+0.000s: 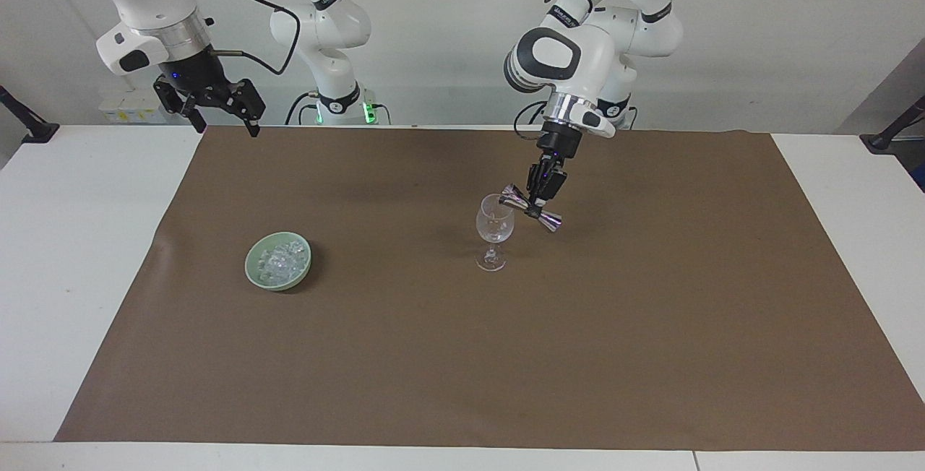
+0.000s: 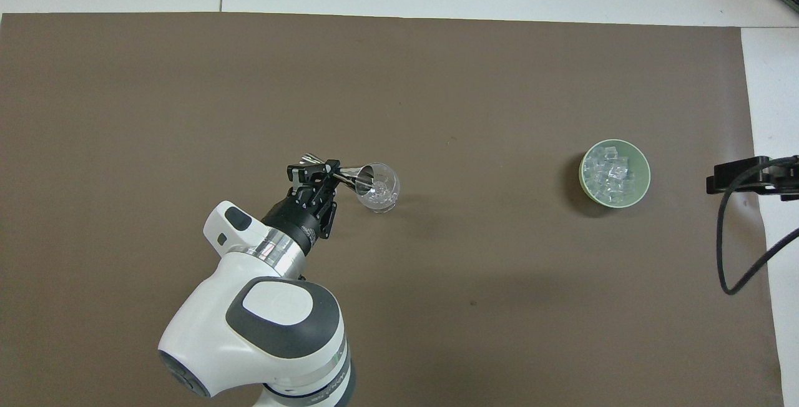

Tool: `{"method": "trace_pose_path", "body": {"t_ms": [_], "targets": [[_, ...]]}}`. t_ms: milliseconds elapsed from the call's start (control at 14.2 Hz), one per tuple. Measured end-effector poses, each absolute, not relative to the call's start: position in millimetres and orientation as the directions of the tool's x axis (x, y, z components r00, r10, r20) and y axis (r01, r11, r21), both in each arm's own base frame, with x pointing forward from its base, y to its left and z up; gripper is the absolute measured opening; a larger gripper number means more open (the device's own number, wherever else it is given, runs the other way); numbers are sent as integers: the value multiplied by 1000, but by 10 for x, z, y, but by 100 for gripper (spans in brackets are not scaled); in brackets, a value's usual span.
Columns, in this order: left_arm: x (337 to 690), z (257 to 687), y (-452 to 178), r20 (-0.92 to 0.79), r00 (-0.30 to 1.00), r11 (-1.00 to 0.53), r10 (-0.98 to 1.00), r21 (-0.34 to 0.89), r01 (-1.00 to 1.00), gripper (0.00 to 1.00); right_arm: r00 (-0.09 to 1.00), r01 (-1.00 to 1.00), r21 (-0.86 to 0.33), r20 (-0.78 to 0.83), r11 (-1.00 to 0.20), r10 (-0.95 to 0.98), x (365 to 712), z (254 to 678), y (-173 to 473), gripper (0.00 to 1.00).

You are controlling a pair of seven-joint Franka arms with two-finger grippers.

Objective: Pour wine and add ice with both arms
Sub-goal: 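Tilt the jigger with the left gripper to pour into the glass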

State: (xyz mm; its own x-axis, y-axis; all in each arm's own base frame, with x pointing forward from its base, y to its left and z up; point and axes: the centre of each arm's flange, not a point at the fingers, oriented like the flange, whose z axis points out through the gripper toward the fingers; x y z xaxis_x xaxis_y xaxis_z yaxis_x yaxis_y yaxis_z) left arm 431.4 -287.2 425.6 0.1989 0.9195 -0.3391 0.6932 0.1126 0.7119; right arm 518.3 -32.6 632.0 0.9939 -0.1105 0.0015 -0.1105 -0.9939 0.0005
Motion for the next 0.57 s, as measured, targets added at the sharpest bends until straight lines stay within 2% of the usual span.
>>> {"method": "trace_pose_path", "body": {"t_ms": [565], "targets": [[4346, 4330, -2876, -287, 227, 66, 930, 741, 668, 22, 994, -110, 0, 2, -994, -110, 5183, 6320, -326, 100]]}}
